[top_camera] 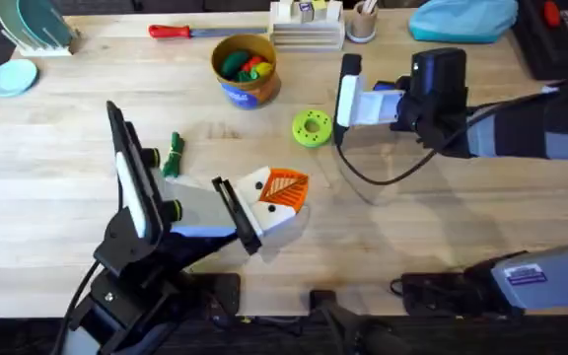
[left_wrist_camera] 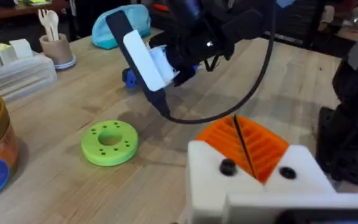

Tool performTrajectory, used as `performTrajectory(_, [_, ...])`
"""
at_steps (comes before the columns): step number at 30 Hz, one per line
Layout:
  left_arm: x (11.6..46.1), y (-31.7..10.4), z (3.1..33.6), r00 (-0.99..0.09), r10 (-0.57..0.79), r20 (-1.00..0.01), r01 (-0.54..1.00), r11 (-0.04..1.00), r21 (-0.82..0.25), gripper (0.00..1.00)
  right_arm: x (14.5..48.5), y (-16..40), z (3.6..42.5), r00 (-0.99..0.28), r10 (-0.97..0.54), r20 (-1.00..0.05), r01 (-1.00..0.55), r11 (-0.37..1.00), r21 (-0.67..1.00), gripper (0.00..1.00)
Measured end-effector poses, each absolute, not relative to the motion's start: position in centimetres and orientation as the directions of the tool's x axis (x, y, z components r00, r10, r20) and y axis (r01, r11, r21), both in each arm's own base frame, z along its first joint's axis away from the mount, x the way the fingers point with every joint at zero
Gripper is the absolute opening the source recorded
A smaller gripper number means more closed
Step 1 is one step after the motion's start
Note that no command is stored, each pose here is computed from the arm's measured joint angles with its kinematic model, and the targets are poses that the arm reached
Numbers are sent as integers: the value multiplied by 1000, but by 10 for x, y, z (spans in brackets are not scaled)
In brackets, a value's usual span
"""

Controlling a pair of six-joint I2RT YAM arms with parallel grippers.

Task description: Pick up the gripper from the table and insert it into the empty holder that is missing its gripper. Then pick up a screw, insert it into the mounting hole, and use the screwdriver to tighten it. Finally, clean up the table by picking up the vegetable and placing it into the bucket.

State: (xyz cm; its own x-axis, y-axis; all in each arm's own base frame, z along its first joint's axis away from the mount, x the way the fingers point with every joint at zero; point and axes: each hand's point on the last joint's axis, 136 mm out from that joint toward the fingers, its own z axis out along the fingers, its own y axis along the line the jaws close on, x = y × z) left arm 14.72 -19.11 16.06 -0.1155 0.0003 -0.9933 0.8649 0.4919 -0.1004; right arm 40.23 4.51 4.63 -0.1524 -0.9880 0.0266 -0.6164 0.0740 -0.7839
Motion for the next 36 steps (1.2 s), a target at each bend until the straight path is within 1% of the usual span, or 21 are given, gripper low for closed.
performTrajectory(7, [147,-191,161,-115,0,-993,865,492,-100,5,402,50,43,-134,-989,64,-646,38,-762,23])
performTrajectory(8, [147,-191,161,-115,1,-993,865,492,-100,21,402,51,43,-134,-989,66,-647,37,-761,34])
performTrajectory(9, [147,-191,161,-115,1,-993,865,492,-100,43,402,52,43,-135,-989,65,-649,38,-760,89])
performTrajectory(10, [147,-191,161,-115,1,-993,865,492,-100,70,401,53,42,-133,-989,65,-651,38,-758,189])
performTrajectory(11, [147,-191,161,-115,1,-993,865,492,-100,99,400,54,42,-131,-989,66,-654,36,-756,316])
performTrajectory(14, [147,-191,161,-115,1,-993,865,492,-100,191,406,58,50,-143,-988,60,-631,44,-775,745])
performTrajectory(15, [147,-191,161,-115,1,-993,865,492,-99,243,409,58,55,-157,-986,50,-616,58,-785,891])
performTrajectory(16, [147,-191,161,-114,1,-993,865,492,-99,320,411,59,60,-168,-985,30,-605,79,-792,961])
performTrajectory(17, [147,-191,161,-110,3,-994,866,492,-94,413,411,61,61,-182,-983,2,-600,109,-793,982])
performTrajectory(21, [147,-191,161,-114,1,-993,865,492,-99,922,408,64,62,-291,-951,-105,-553,257,-793,990])
performTrajectory(22, [147,-191,161,-114,1,-994,865,492,-98,974,407,64,63,-327,-934,-141,-532,305,-790,991])
performTrajectory(24, [147,-191,161,-112,2,-994,865,492,-97,990,405,64,64,-388,-898,-208,-494,393,-775,991])
performTrajectory(28, [147,-191,161,-112,2,-994,865,492,-97,991,393,69,63,-477,-816,-326,-450,545,-708,991])
performTrajectory(32, [147,-191,161,-112,2,-994,865,492,-97,991,373,74,65,-557,-712,-427,-425,686,-590,992])
performTrajectory(36, [148,-191,161,-110,0,-994,864,494,-95,991,362,82,78,-601,-592,-538,-371,802,-468,991])
